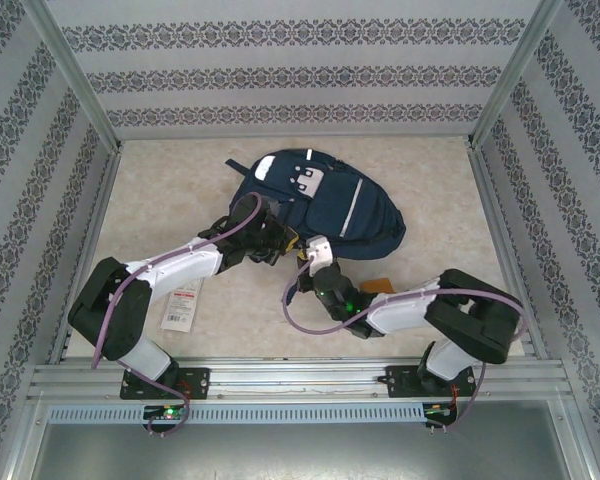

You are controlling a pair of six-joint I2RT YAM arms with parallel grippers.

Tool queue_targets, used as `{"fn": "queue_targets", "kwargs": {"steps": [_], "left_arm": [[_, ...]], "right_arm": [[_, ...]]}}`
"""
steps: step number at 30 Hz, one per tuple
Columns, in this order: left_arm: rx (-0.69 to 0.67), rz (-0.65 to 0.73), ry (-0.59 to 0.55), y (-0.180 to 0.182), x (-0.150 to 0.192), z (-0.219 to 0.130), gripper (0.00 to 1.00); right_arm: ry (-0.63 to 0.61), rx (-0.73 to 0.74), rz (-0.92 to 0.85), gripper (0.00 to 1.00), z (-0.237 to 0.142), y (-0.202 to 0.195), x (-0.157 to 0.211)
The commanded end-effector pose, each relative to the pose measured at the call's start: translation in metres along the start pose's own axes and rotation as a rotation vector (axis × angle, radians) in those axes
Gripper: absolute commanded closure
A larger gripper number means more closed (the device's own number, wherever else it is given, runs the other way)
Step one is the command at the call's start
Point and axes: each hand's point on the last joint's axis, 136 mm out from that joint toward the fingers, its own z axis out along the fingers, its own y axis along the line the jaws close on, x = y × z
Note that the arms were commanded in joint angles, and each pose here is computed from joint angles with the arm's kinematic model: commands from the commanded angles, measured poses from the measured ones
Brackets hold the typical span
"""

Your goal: Pack books, pencil case, and school supplies into a backpack

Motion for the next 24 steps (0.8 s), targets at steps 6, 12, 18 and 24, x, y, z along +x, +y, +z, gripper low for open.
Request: {"fn": "queue_targets", "kwargs": {"steps": [6,12,18,24], "left_arm": [[-0.071,0.105,-0.084,0.009,-0.025,-0.002,1.0],[-0.094,0.134,-0.089,0.017,-0.033,-0.002,1.0],[-0.045,0.038,-0.037,0.013,-0.023,0.003,1.0],[0.04,-0.038,0.003,-0.017,-0.008,0.003,1.0]], "right_arm": [[0.169,-0.061,0.147,1.0,-0.026,-0.035,0.019],[0.256,-0.113,0.175,1.0,-0.041,-0.046,0.017],[0.332,-0.407,0.086,0.74,-0.046,0.01,0.011],[0.109,-0.513,-0.197,0.56,-0.032,0.065,-0.002]]}}
